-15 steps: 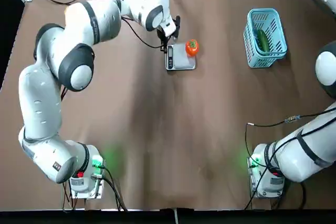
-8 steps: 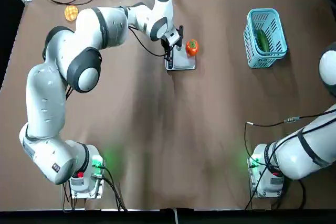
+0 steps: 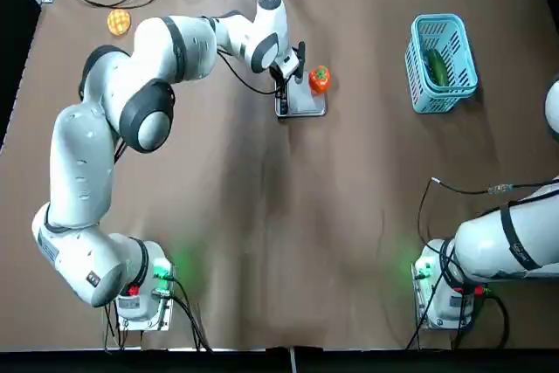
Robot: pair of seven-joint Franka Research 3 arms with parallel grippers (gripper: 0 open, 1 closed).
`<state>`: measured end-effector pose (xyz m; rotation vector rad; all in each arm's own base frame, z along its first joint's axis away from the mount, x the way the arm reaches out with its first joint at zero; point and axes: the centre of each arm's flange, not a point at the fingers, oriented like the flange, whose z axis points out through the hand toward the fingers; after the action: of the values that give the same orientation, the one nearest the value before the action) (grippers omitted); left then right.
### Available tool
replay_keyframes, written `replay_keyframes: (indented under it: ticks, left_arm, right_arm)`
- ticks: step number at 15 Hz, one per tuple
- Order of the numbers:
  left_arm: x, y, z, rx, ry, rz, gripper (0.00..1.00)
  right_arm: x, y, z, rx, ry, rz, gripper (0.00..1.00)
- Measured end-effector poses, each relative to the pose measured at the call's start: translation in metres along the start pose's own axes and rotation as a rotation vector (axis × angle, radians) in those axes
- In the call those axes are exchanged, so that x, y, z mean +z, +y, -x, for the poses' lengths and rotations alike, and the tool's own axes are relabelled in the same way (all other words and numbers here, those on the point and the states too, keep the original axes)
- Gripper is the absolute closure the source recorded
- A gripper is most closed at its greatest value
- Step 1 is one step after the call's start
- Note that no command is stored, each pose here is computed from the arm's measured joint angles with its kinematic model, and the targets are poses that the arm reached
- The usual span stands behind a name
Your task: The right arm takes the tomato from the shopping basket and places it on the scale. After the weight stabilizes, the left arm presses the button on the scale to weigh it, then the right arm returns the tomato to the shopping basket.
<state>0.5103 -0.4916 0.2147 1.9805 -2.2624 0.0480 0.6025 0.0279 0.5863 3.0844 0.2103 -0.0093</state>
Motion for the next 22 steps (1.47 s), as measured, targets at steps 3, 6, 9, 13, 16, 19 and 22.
replay_keyframes:
  ticks: [3, 6, 9, 13, 16, 19, 22]
  left_arm:
    - [0.002, -0.004, 0.002, -0.005, 0.0, -0.004, 0.99]
    - [0.007, -0.005, 0.003, -0.007, -0.004, 0.001, 0.99]
    - [0.011, -0.004, 0.002, -0.008, -0.006, 0.005, 0.99]
    - [0.013, 0.003, -0.006, -0.002, -0.008, 0.007, 0.99]
    - [0.014, 0.003, -0.007, -0.003, -0.01, 0.007, 0.99]
    - [0.016, 0.002, -0.003, -0.007, -0.015, 0.008, 0.99]
    - [0.017, 0.001, -0.003, -0.008, -0.016, 0.008, 0.99]
  right_arm:
    - [-0.005, -0.002, 0.003, -0.003, 0.006, 0.005, 0.0]
    - [-0.013, 0.0, 0.008, 0.001, 0.005, 0.006, 0.0]
    - [-0.011, 0.011, 0.011, 0.021, -0.001, -0.002, 0.0]
    - [-0.008, 0.023, 0.012, 0.025, -0.005, -0.021, 0.0]
    - [-0.006, 0.022, 0.013, 0.014, -0.01, -0.024, 0.0]
    - [-0.005, 0.017, 0.013, 0.003, -0.012, -0.026, 0.0]
    - [-0.005, 0.016, 0.013, 0.002, -0.013, -0.027, 0.0]
